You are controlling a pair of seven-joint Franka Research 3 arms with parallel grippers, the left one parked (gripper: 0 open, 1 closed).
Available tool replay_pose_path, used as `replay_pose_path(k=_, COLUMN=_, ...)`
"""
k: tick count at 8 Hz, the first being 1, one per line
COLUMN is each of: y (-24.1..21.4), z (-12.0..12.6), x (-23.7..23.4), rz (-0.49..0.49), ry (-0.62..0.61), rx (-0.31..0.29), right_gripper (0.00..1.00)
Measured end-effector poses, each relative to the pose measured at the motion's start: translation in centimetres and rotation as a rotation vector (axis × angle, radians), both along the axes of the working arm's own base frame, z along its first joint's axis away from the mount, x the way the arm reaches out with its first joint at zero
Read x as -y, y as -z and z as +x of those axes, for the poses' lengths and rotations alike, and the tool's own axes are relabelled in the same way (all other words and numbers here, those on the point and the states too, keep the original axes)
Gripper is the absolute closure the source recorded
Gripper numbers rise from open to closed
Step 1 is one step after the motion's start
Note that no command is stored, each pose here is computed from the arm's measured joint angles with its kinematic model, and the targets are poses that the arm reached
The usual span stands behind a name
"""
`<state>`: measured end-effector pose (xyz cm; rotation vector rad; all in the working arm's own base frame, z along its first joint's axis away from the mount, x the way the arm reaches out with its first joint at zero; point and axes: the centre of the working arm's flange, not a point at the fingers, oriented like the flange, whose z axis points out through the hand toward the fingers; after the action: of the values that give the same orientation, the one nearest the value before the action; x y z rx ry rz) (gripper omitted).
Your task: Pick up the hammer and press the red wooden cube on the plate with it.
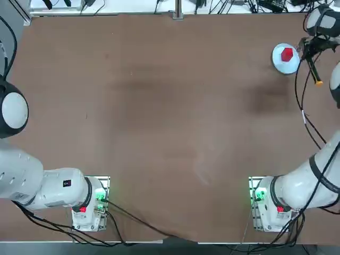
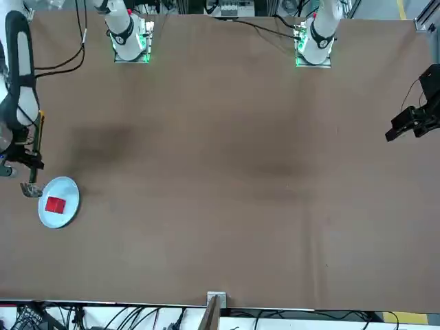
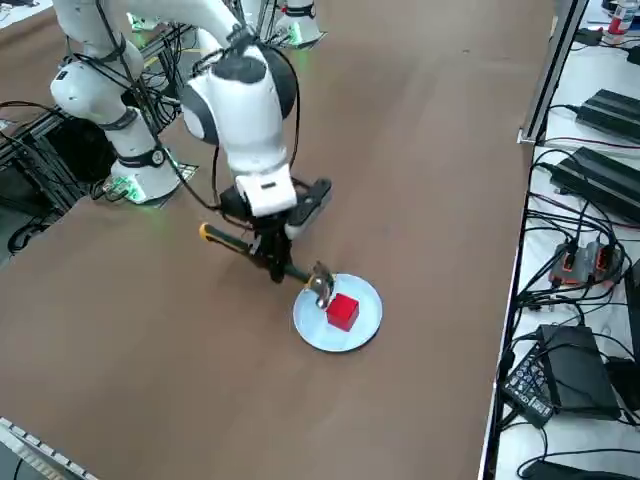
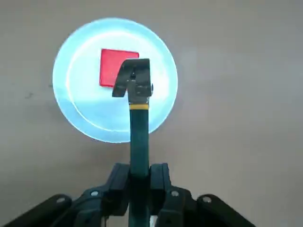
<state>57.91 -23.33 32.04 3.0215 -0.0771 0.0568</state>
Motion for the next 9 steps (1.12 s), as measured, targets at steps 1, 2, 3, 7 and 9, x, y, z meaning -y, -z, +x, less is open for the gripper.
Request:
replay_pose_path(k=1, y=1.5, z=0.1, x=-0.4, rz=0.031, ry=0.017, rx=-0.005, right_gripper=0.78)
replay_pose_path(k=2, y=2.8, z=0.3, x=-0.6, rz=0.054, ry=0.018, rx=-0.009, right_gripper=0.78)
replay_pose_path(k=3, y=3.3, z=0.6, x=-0.8, rz=0.059, ry=0.012, rx=-0.006, right_gripper=0.78)
replay_pose_path(k=7, y=-2.4, z=2.5, x=-1.6, rz=0.081, ry=-0.038, rx=0.046, right_gripper=0.78)
replay_pose_path(k=9, y=-3.9, z=2.7, x=-1.6, rz=0.095, ry=-0.046, rx=0.045, right_gripper=0.78)
